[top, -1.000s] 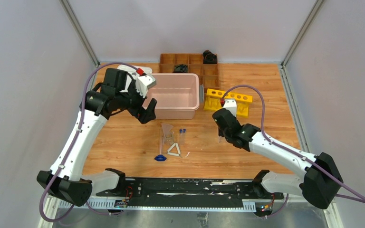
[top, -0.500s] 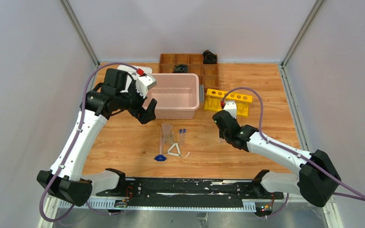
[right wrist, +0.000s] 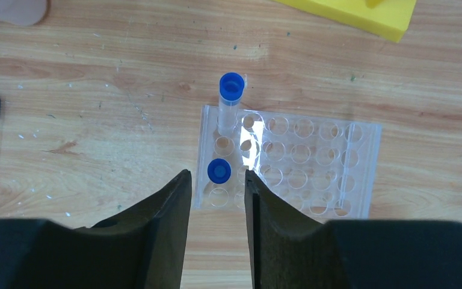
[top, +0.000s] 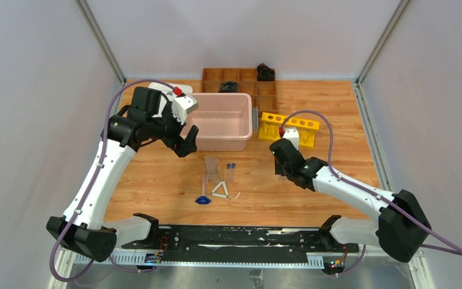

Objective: Organize the chemistry lab equipment

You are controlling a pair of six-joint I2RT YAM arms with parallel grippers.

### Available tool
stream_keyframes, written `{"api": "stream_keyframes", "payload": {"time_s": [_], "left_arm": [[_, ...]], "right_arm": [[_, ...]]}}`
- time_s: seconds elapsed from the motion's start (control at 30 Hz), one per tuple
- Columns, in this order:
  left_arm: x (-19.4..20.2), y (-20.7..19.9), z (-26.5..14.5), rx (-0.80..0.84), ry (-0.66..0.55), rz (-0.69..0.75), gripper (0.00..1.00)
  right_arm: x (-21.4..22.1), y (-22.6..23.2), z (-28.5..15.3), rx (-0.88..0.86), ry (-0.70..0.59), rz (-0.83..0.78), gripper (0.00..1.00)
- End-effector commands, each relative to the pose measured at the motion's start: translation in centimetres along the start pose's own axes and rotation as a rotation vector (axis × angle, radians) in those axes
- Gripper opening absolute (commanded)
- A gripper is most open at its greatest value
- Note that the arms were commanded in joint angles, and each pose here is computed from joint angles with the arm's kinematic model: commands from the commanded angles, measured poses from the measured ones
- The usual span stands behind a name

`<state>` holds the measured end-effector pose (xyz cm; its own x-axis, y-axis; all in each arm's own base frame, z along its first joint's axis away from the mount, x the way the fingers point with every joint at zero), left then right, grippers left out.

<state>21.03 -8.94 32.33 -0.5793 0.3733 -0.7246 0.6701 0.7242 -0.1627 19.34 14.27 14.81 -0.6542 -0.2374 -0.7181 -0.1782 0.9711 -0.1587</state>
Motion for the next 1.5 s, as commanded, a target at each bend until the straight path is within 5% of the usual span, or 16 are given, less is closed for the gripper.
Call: {"api": "stream_keyframes", "payload": {"time_s": [0.0,0.27,0.57,0.9,1.47], "left_arm": [[-0.4,-0.5,-0.7,0.008,-0.037,0.036,1.0],[-0.5,-0.4,-0.7,0.001,-0.035,0.027,1.0],[-0.1,0.0,-0.1,-0.024,-0.005,-0.011,1.0],[1.0,-0.3,-0.2,-0.01,0.023,-0.005,1.0],[1.7,-0.2,-0.7,-0.042,0.039,0.019,1.0]], "right_arm": [[-2.8,-0.9,-2.6,-0.005,-0.034,0.05,0.42],[-5.6,0.6,-6.0,-0.078,-0.086,0.119,0.42],[-5.4,8.6,-3.5,-0.288,0.004,0.087,0.35],[-4.7,15.0,0.0,-0.26,0.03,-0.067,0.34],[-2.1,17.6,4.0,-0.232,0.064,-0.107,0.28]]}}
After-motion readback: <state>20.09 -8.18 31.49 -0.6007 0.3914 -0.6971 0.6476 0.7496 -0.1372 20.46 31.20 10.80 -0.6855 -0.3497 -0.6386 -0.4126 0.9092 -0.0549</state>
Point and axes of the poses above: each gripper's point midway between its finger pads, its own z axis out along the fingers, its own y axis along the line the jaws close on, x = y × z, the point moved 9 cm from there along -z, back along the fingers, and after that the axes turned 9 degrees about -z, right-handed, at the moved point
